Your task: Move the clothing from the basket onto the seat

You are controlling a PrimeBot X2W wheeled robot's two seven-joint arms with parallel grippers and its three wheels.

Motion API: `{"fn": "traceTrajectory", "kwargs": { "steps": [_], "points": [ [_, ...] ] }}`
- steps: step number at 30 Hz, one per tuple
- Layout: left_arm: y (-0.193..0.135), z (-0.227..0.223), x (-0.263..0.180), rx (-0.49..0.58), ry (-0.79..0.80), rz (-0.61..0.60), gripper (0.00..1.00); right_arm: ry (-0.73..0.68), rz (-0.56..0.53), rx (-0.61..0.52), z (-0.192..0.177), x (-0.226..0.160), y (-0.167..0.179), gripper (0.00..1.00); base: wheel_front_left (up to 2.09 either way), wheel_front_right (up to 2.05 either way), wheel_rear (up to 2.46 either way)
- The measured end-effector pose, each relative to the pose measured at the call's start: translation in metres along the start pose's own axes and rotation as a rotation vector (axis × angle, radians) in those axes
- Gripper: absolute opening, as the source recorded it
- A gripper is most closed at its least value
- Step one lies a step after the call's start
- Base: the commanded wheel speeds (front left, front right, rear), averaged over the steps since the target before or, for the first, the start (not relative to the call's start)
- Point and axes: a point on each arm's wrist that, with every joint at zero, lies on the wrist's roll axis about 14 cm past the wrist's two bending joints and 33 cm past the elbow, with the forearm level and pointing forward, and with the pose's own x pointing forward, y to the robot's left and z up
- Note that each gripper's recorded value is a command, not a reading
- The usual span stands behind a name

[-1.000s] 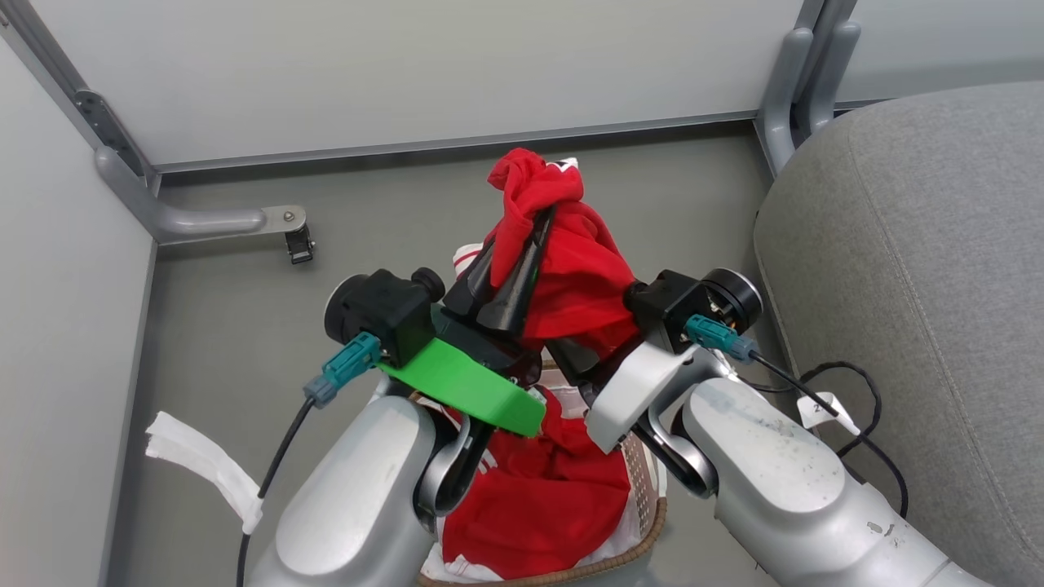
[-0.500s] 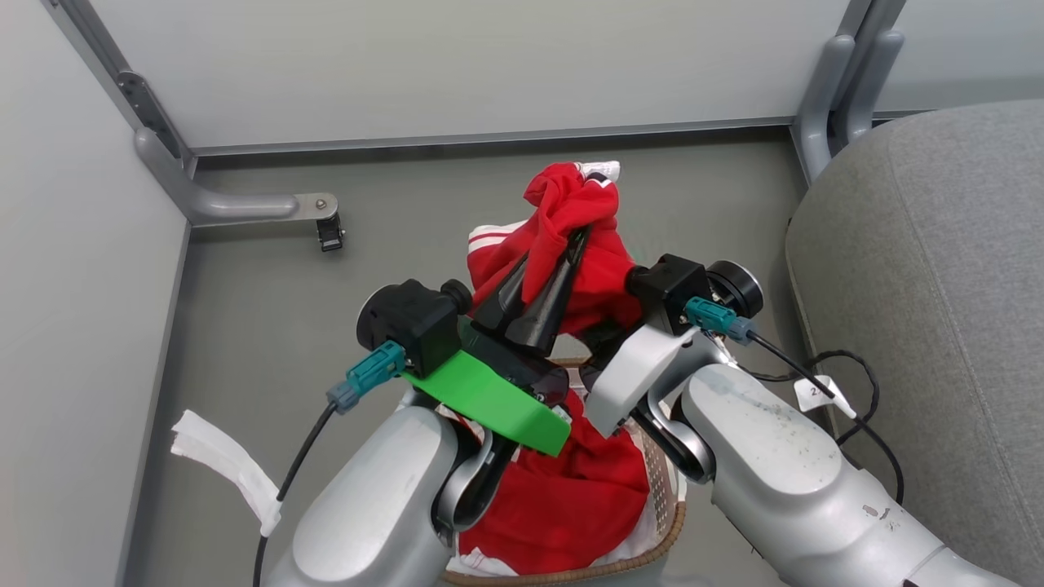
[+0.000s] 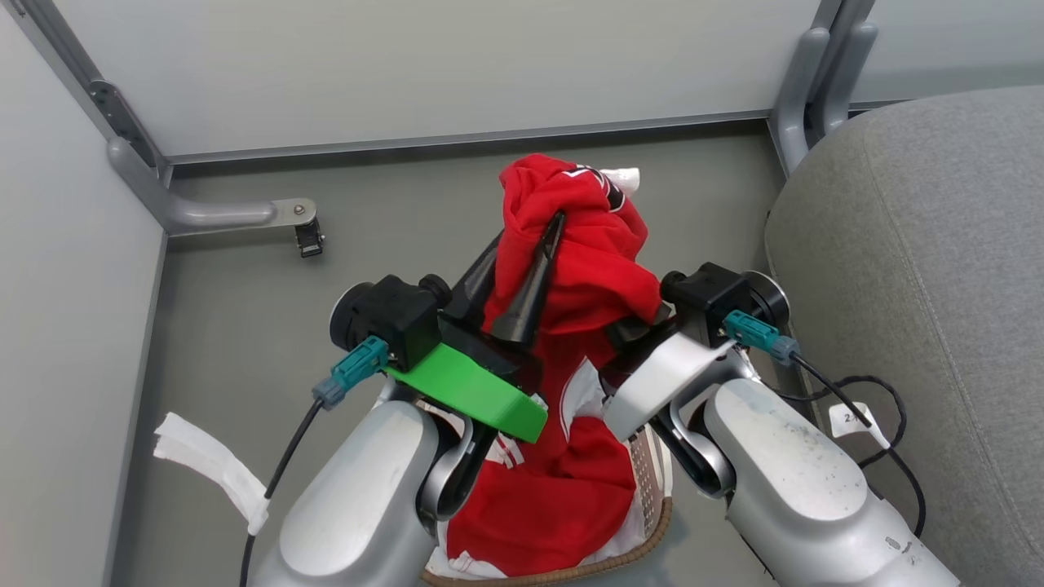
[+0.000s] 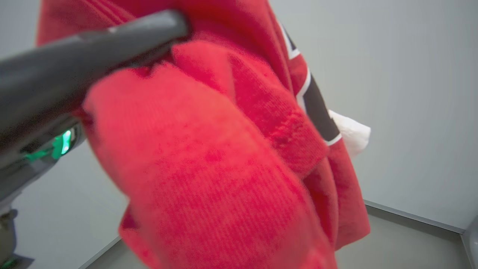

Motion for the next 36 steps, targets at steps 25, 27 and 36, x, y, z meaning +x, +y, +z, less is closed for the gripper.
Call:
{"fn": "traceTrajectory", "kwargs": {
  "steps": [25, 27, 36],
  "points": [
    [-0.061, -0.068, 0.03, 0.039, 0.123, -0.234, 1.0, -0.066, -0.449, -0.031, 0.028, -0.118, -0.107, 0.0, 0.0, 0.0, 0.0],
    [-0.076, -0.077, 0.033, 0.019, 0.137, -0.281, 1.0, -0.066, -0.496, -0.039, 0.03, -0.133, -0.115, 0.0, 0.0, 0.0, 0.0],
    [-0.135, -0.105, 0.04, -0.054, 0.178, -0.466, 1.0, -0.094, -0.733, -0.108, 0.051, -0.207, -0.153, 0.0, 0.0, 0.0, 0.0]
  ]
}}
